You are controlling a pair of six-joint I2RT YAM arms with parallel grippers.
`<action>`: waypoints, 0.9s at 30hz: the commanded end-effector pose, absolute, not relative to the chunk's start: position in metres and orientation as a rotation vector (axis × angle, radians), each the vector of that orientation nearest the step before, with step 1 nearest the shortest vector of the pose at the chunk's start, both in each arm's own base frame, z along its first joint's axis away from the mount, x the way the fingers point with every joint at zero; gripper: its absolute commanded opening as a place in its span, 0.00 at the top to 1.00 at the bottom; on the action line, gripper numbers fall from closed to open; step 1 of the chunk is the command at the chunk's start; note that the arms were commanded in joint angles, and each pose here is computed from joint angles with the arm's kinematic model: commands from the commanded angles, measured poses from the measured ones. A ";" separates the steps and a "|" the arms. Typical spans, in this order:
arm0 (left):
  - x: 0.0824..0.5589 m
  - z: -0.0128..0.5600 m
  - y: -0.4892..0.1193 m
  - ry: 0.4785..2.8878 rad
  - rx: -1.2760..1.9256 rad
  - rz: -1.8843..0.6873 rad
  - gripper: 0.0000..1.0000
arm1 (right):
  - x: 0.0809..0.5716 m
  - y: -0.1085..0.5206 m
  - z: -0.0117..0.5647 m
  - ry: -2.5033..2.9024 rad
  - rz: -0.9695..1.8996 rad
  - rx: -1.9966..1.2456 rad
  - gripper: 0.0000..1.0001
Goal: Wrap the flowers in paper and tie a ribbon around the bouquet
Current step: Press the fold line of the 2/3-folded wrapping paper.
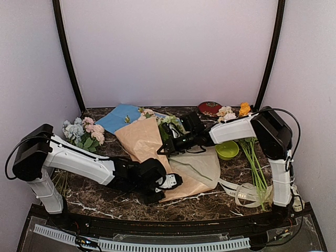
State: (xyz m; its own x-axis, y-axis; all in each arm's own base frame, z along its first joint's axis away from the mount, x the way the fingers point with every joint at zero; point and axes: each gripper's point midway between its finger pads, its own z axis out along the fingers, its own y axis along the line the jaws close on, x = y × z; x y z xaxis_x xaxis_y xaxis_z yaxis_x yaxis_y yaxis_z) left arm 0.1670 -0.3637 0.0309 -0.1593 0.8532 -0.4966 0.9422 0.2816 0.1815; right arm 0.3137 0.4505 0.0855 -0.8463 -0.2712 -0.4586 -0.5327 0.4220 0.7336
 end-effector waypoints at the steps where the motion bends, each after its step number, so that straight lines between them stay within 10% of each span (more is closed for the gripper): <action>1: 0.158 0.015 -0.361 2.050 1.721 -0.177 0.63 | 0.322 0.455 0.100 2.339 1.402 -0.703 1.00; 18: 0.142 -0.012 -0.349 2.111 1.808 -0.300 0.64 | 0.326 0.409 0.138 2.352 1.015 -0.731 0.67; 27: 0.142 -0.010 -0.350 2.104 1.803 -0.324 0.65 | 0.239 0.425 0.102 2.432 1.286 -0.978 0.82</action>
